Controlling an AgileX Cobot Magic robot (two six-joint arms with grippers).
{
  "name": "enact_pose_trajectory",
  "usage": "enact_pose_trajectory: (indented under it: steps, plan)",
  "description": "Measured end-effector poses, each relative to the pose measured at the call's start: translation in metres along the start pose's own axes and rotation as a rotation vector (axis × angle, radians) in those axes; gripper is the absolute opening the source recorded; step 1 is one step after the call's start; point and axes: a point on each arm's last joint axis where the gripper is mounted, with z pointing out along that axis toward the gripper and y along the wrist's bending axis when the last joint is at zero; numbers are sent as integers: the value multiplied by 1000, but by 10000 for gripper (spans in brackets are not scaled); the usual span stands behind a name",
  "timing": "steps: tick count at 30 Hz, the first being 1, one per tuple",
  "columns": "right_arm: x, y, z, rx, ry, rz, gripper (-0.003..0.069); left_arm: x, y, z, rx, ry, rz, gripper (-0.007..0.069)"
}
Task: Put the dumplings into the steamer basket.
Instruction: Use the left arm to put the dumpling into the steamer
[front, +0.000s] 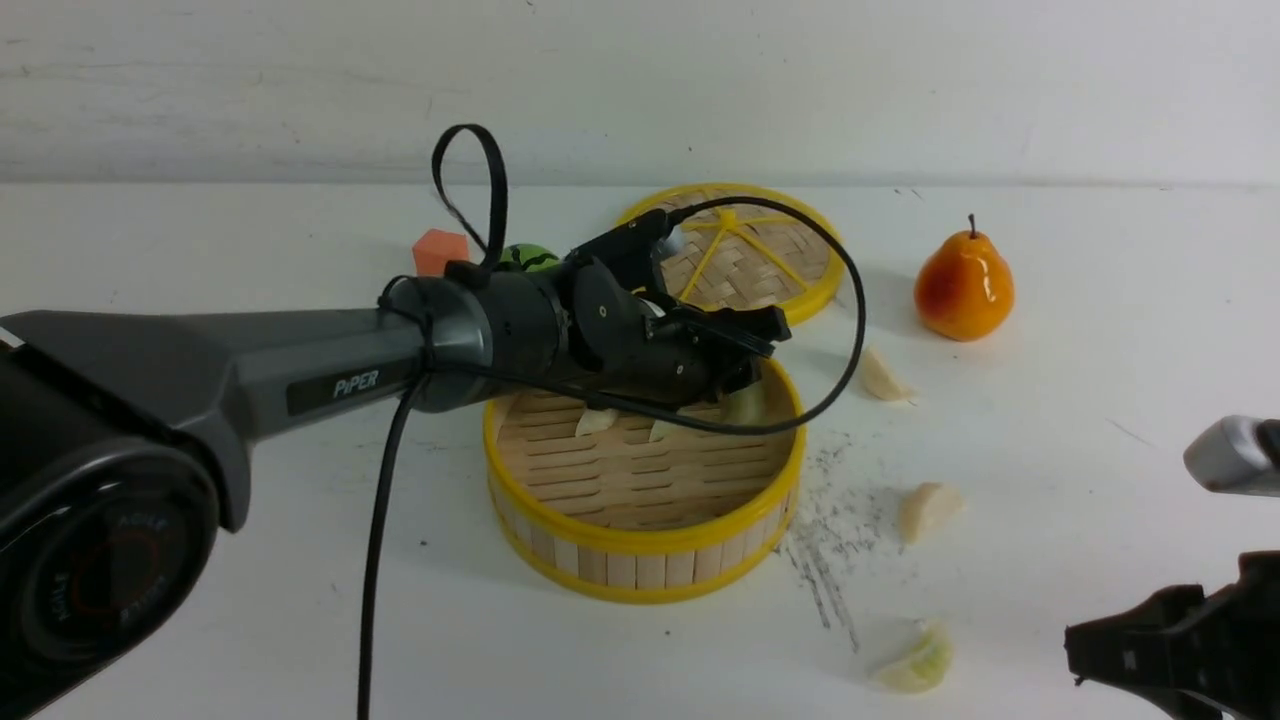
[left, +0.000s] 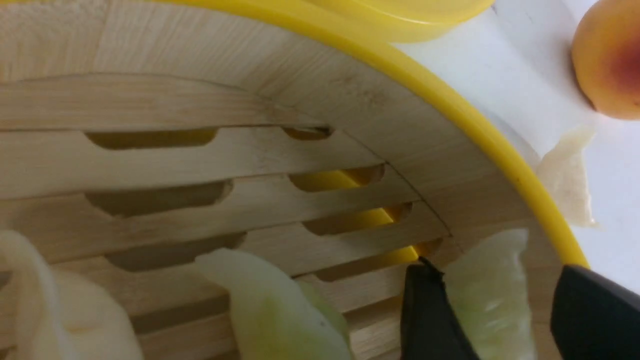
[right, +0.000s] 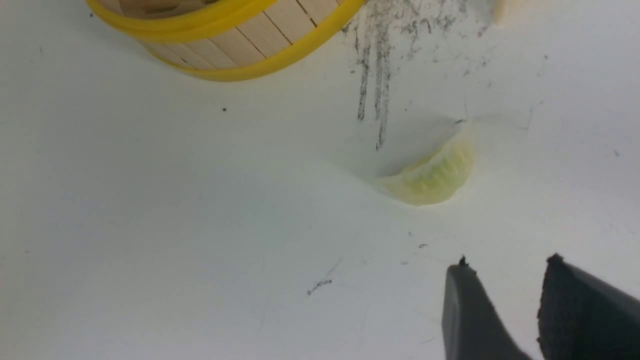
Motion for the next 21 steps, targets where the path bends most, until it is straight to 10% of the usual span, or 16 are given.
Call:
enact_pose_trajectory:
  steps: [12,21]
  plan:
    - [0,0,0,0,0,-8,219,-16,-17,-25,27,-37,83,388]
    - [0,0,0,2,-3,-34,219,-27,-44,-86,45,105,269,146]
